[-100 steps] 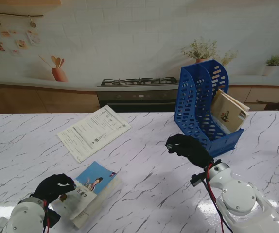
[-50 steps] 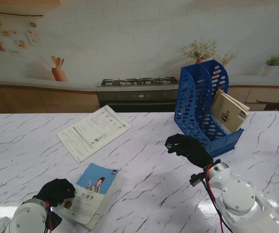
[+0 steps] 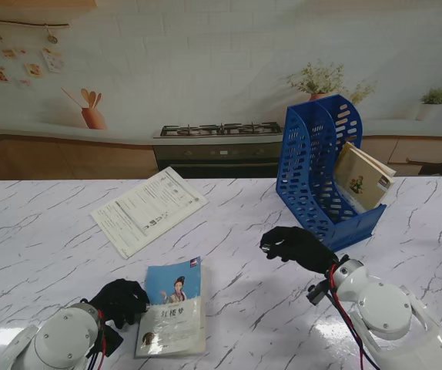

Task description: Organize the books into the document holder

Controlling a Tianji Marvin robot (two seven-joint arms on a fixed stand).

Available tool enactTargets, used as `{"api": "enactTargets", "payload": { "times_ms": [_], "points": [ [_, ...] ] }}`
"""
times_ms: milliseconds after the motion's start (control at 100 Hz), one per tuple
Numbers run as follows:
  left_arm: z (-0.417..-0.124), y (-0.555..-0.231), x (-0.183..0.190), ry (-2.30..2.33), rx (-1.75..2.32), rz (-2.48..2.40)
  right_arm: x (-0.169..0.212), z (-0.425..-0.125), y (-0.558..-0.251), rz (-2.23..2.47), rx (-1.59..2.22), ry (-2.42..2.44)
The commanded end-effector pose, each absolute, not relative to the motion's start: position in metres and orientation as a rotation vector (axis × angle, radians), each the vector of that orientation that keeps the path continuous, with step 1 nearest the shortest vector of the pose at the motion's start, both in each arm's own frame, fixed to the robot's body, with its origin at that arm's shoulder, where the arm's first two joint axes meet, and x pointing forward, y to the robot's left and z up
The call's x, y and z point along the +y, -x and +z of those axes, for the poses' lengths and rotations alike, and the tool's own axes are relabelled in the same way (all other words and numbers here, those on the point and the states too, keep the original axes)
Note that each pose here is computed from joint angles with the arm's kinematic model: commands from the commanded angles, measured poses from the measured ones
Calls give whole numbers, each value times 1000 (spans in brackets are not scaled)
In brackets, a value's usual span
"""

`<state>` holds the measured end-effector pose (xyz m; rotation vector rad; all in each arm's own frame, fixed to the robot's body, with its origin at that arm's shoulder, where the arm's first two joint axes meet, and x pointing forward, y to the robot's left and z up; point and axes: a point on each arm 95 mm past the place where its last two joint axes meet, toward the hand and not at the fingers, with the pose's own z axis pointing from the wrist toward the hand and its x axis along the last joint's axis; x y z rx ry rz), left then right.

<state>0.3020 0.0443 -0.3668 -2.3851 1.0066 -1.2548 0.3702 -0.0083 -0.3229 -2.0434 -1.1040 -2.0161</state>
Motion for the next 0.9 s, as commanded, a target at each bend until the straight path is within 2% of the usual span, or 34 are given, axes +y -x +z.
{"api": "enactTargets", "payload": {
  "times_ms": [0, 420, 890],
  "points": [
    [-370, -307, 34, 2405, 1039, -1313, -11, -334, -370, -1970, -1126, 2078],
    [-372, -333, -5, 2470, 1092, -1494, -14, -345, -372, -1880, -1204, 2090],
    [-370, -332, -34, 2544, 1179, -1540, -17, -355, -369, -1805, -1246, 2071]
  ]
}}
